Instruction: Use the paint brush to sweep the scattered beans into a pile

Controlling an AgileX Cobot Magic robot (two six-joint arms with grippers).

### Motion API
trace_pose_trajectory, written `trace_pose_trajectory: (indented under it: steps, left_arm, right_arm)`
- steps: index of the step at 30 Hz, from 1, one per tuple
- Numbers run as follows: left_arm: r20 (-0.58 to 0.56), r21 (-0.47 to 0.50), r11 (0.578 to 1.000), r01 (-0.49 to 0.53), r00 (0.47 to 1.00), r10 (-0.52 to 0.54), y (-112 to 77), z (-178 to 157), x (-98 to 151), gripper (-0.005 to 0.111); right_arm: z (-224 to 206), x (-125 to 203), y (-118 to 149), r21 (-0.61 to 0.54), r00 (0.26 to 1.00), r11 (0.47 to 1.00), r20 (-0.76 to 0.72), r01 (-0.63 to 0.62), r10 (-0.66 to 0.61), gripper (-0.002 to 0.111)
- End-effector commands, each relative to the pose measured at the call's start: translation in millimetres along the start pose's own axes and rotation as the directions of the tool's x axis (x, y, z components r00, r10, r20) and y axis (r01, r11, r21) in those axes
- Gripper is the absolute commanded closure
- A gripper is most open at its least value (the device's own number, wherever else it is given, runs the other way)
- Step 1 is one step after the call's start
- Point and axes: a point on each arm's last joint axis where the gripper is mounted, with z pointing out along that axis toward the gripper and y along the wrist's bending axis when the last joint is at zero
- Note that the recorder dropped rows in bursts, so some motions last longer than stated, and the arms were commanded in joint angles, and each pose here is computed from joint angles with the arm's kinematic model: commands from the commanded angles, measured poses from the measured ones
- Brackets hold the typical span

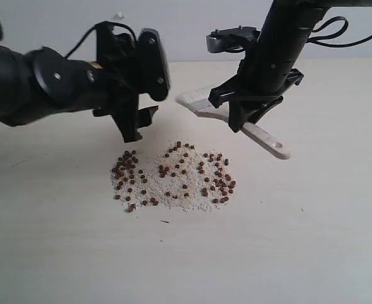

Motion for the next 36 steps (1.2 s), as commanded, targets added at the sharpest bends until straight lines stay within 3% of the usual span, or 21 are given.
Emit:
trace_pose_trajectory:
  steps: [1, 5, 7, 9, 12, 20, 36]
  left_arm:
    - [0.037, -0.080, 0.995, -0.059, 0.997, 0.062, -12.2, 12.9, -15.6, 0.031]
    - [0.058, -0.081, 0.997, -0.019, 0.998, 0.024, -16.8, 17.4, -16.9, 0.031]
    - [0.060, -0.080, 0.997, 0.001, 0.998, 0.003, -16.8, 17.4, -16.9, 0.031]
    - [0.067, -0.078, 0.997, -0.021, 0.997, 0.026, -17.1, 17.3, -17.8, 0.031]
    - [0.101, -0.075, 0.994, -0.081, 0.991, 0.088, -18.4, 17.0, -21.7, 0.031]
    - [0.199, -0.113, 0.968, -0.222, 0.950, 0.241, -25.8, 12.7, -42.7, 0.031]
    - [0.265, -0.147, 0.906, -0.398, 0.866, 0.423, -35.2, 12.8, -53.2, 0.032]
  right_arm:
    - [-8.2, 2.6, 4.3, -0.047, 1.000, 0.999, 0.002, 0.026, -0.026, 0.108]
    - [-13.1, 4.2, -4.0, -0.077, 1.000, 0.997, 0.011, -0.014, 0.015, 0.108]
    - [-17.0, 6.2, -8.5, -0.146, 1.000, 0.989, 0.013, -0.020, 0.022, 0.108]
    - [-21.3, 7.7, -10.4, -0.247, 1.000, 0.969, 0.025, -0.002, 0.009, 0.108]
    - [-26.8, 6.8, -18.5, -0.307, 0.997, 0.951, 0.082, 0.023, 0.002, 0.108]
    - [-30.2, 10.4, -38.8, -0.296, 0.995, 0.955, 0.098, 0.009, 0.021, 0.108]
    - [-30.2, 10.4, -38.9, -0.296, 0.995, 0.955, 0.098, 0.009, 0.021, 0.108]
